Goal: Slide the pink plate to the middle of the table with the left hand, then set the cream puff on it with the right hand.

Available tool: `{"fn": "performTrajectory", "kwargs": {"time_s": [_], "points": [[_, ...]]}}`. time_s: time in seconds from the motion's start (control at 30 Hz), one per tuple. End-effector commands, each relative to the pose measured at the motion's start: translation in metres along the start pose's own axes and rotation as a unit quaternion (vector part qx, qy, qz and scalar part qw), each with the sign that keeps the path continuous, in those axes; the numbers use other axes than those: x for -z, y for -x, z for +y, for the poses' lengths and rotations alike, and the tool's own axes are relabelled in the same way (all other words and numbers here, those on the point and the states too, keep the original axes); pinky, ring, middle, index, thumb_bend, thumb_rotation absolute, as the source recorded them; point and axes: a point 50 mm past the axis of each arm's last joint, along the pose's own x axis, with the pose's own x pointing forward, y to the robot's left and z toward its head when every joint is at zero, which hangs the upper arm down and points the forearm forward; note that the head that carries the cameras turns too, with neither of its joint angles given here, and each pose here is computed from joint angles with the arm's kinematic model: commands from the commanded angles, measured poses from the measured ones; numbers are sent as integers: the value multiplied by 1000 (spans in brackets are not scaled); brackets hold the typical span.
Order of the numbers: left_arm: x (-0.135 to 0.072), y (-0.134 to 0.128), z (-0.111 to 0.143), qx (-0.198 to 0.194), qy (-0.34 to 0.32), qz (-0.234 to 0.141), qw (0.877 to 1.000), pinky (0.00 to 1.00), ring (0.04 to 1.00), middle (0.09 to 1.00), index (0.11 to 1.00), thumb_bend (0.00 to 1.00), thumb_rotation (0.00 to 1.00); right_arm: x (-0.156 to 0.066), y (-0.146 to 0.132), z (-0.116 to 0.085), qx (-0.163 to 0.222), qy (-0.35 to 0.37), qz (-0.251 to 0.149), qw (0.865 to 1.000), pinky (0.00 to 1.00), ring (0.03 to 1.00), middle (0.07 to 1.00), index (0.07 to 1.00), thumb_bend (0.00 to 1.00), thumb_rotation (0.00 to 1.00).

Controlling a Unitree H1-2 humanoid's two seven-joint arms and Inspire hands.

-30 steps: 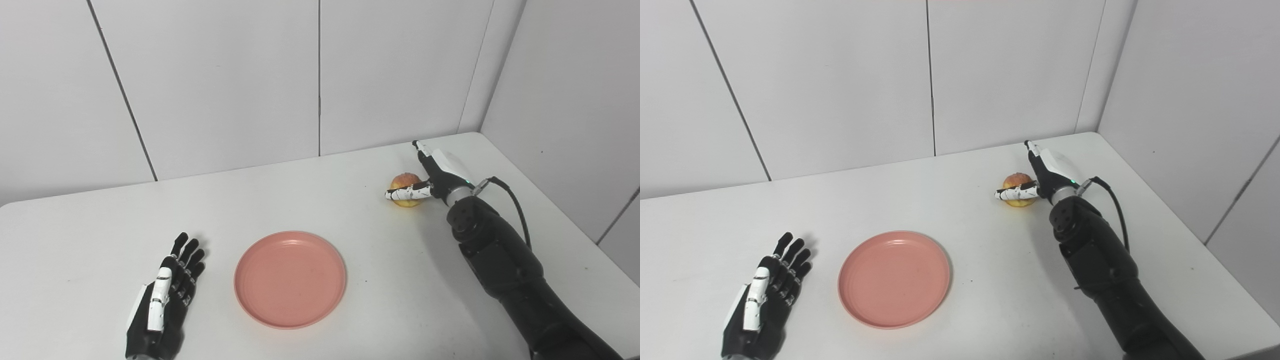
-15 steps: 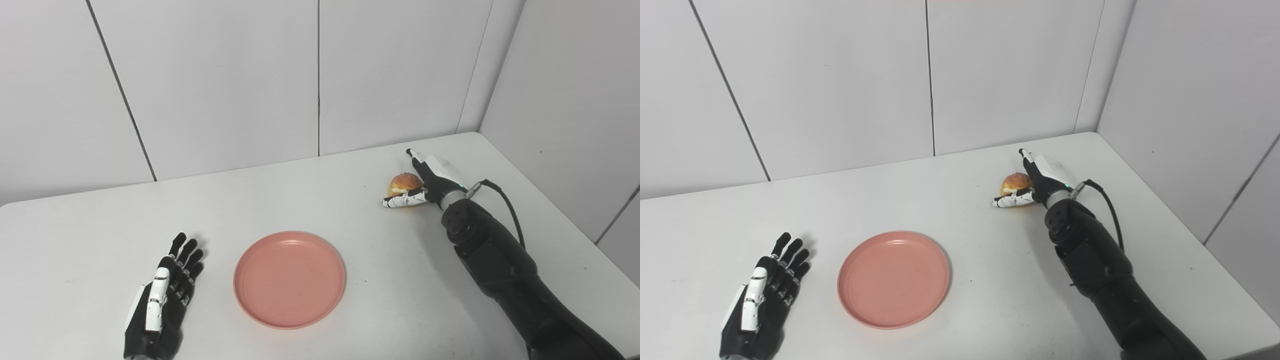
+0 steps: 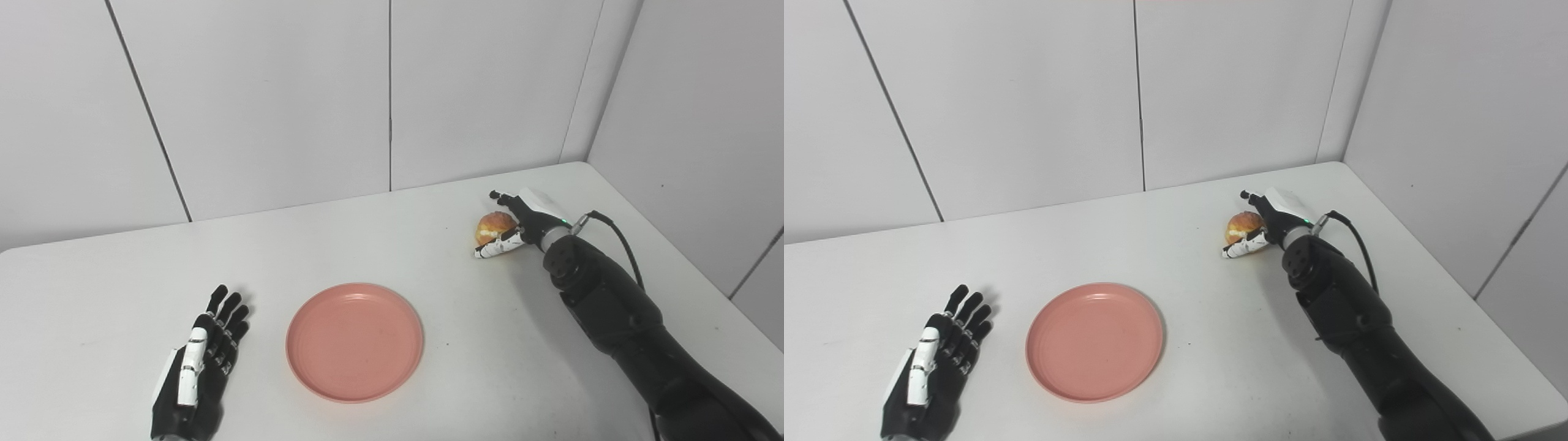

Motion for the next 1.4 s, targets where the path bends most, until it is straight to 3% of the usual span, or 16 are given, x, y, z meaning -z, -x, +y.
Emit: {"fn": "performTrajectory", "kwargs": {"time_s": [0.0, 0.07, 0.17, 0.23, 0.3, 0.47, 0.67, 0.9, 1.13, 1.37], "points": [[29, 23, 8, -26, 7, 73, 997, 1000, 970, 975, 969, 387, 1000, -14, -6, -26, 29, 1, -4, 1000, 767, 825, 848, 827, 893, 142], [28, 23, 6, -26, 3, 72, 997, 1000, 971, 976, 970, 387, 1000, -12, -8, -25, 26, 10, 8, 1000, 618, 709, 777, 812, 856, 94], [27, 24, 6, -24, -3, 71, 997, 1000, 969, 975, 971, 388, 1000, -11, -11, -22, 18, 52, 20, 998, 548, 624, 694, 727, 747, 13], [27, 23, 5, -23, -1, 72, 997, 1000, 972, 979, 974, 386, 1000, -10, -13, -21, 16, 68, 27, 997, 461, 533, 531, 596, 602, 2], [27, 23, 5, -23, 0, 72, 997, 1000, 973, 980, 974, 383, 1000, -11, -15, -19, 17, 77, 32, 996, 415, 487, 482, 543, 550, 0], [27, 24, 3, -25, 1, 71, 997, 1000, 969, 975, 970, 387, 1000, -11, -16, -16, 18, 88, 38, 995, 394, 471, 487, 492, 526, 0], [26, 23, 3, -27, -4, 71, 997, 994, 963, 968, 964, 386, 1000, -14, -12, -23, 25, 83, 31, 996, 393, 470, 452, 531, 520, 0], [27, 22, 1, -28, -3, 71, 997, 990, 958, 961, 957, 396, 1000, -22, 1, -40, 43, 79, -3, 996, 384, 463, 466, 520, 520, 0], [27, 21, -1, -28, -3, 70, 997, 996, 963, 965, 958, 395, 1000, -57, 27, -61, 76, 86, -59, 992, 357, 436, 459, 534, 519, 0], [27, 20, -6, -33, -7, 63, 997, 995, 965, 970, 962, 406, 1000, -104, 60, -75, 80, 89, -132, 984, 321, 404, 443, 545, 516, 0]]}}
